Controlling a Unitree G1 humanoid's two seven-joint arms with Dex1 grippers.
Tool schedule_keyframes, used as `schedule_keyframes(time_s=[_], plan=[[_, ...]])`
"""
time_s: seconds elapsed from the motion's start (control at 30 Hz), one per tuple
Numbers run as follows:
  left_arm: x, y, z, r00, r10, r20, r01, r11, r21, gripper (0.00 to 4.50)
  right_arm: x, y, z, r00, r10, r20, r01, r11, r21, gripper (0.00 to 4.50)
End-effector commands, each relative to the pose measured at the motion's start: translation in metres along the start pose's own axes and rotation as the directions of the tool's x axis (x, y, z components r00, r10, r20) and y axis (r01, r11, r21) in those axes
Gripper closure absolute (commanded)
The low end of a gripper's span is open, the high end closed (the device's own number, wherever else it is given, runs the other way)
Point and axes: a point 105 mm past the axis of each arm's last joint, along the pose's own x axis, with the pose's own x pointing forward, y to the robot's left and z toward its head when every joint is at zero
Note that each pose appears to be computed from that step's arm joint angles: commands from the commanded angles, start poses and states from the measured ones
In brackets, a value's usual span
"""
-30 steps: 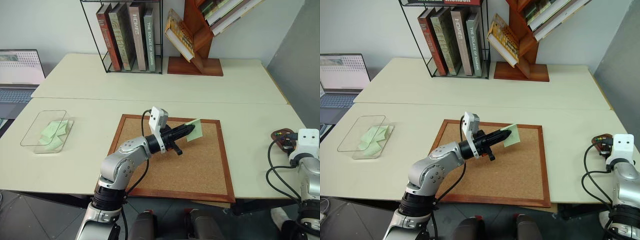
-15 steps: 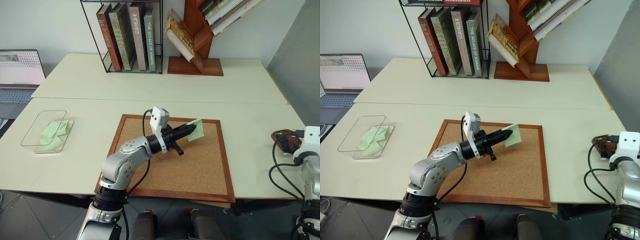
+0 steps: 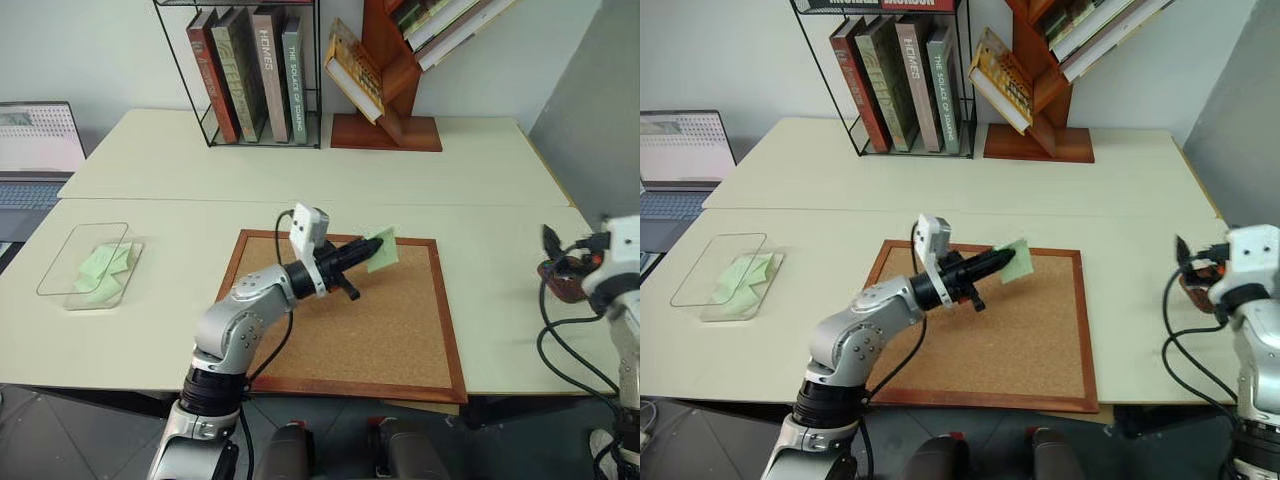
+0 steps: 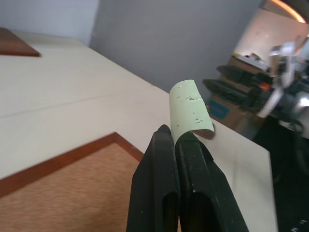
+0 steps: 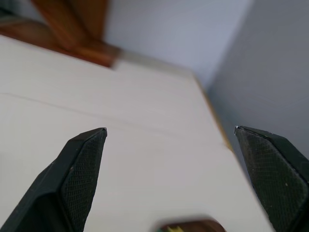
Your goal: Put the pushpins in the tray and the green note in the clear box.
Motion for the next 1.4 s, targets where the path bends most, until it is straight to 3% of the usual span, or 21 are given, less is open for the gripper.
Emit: schedule_keyframes(time_s=[0.03, 0.13, 0.23, 0.3, 0.47, 0.53, 0.67, 0.83, 1.23, 1.4], plan=[[-0.023, 0.029, 0.026, 0.985, 0.166, 0.045, -0.169, 0.982, 0.089, 4.50, 0.007, 0.049, 0.042, 0.952, 0.266, 0.149, -0.265, 0.964, -0.031, 0.01], [-0.062, 0.075, 0.046, 0.910, 0.409, 0.062, -0.414, 0.894, 0.170, 4.50, 0.013, 0.098, 0.058, 0.845, 0.506, 0.170, -0.507, 0.861, -0.039, 0.01], [-0.097, 0.104, 0.070, 0.820, 0.564, 0.101, -0.570, 0.787, 0.237, 4.50, 0.014, 0.127, 0.067, 0.744, 0.644, 0.177, -0.652, 0.758, -0.012, 0.01], [-0.135, 0.126, 0.095, 0.700, 0.697, 0.154, -0.706, 0.644, 0.293, 4.50, 0.013, 0.149, 0.074, 0.652, 0.737, 0.179, -0.748, 0.664, -0.007, 0.01], [-0.227, 0.159, 0.132, 0.391, 0.885, 0.255, -0.898, 0.304, 0.319, 4.50, 0.020, 0.175, 0.080, 0.572, 0.797, 0.194, -0.811, 0.585, -0.012, 0.01], [-0.260, 0.167, 0.136, 0.270, 0.925, 0.266, -0.935, 0.186, 0.302, 4.50, 0.019, 0.185, 0.081, 0.538, 0.818, 0.203, -0.834, 0.551, -0.008, 0.01], [-0.301, 0.181, 0.124, 0.117, 0.968, 0.221, -0.967, 0.061, 0.247, 4.50, 0.014, 0.200, 0.083, 0.469, 0.859, 0.205, -0.877, 0.480, -0.001, 0.01], [-0.308, 0.191, 0.100, 0.109, 0.986, 0.124, -0.975, 0.082, 0.207, 4.50, 0.013, 0.209, 0.084, 0.435, 0.878, 0.198, -0.894, 0.447, -0.017, 0.01], [-0.276, 0.195, 0.074, 0.259, 0.966, -0.026, -0.955, 0.260, 0.141, 4.50, 0.006, 0.216, 0.076, 0.383, 0.916, 0.121, -0.917, 0.393, -0.074, 0.01], [-0.275, 0.194, 0.071, 0.262, 0.964, -0.040, -0.955, 0.265, 0.130, 3.51, 0.004, 0.215, 0.075, 0.381, 0.918, 0.112, -0.917, 0.391, -0.080, 0.00]])
